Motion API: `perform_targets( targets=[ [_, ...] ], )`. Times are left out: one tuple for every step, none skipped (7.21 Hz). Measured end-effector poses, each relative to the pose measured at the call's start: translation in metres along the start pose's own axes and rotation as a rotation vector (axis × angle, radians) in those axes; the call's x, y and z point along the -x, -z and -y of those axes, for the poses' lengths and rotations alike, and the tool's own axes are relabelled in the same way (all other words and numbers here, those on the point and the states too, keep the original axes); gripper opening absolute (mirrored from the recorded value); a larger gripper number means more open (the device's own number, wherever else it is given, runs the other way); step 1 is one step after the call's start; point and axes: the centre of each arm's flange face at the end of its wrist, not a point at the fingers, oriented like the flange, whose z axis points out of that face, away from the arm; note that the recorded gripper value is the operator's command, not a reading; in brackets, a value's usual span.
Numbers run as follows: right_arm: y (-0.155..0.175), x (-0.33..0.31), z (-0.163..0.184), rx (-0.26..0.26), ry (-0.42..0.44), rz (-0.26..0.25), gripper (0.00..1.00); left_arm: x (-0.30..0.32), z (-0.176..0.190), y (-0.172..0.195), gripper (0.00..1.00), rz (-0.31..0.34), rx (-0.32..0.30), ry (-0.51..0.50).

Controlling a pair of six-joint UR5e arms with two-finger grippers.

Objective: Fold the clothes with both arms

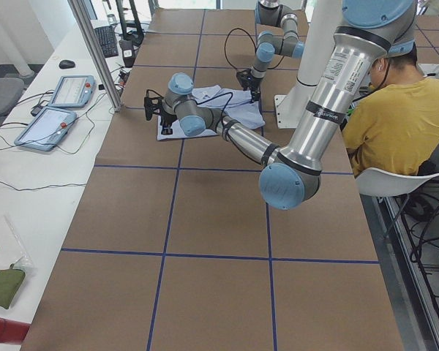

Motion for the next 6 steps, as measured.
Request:
perform_targets(
  targets=[
    [-0.003,-0.003,-0.001,0.004,0.0,-0.007,1.0,0.0,0.0,0.0,0.49,0.001,-0.001,0.002],
    [-0.007,-0.009,-0.001,0.008,-0.002,-0.016,1.0,0.0,0.0,-0.001,0.49,0.001,-0.001,0.002],
    [-0.012,-0.023,0.004,0.017,-0.011,-0.025,1.0,0.001,0.0,-0.002,0.49,0.003,0.0,0.002],
    [-0.021,-0.042,0.007,0.037,-0.027,-0.038,1.0,0.002,0.0,-0.003,0.49,0.005,0.001,0.001],
    [-0.027,-0.062,0.007,0.051,-0.039,-0.052,1.0,0.003,0.0,-0.004,0.49,0.004,0.002,0.0],
    [-0.028,-0.082,0.004,0.055,-0.049,-0.06,1.0,0.004,0.0,-0.005,0.49,0.004,0.002,-0.002]
  ],
)
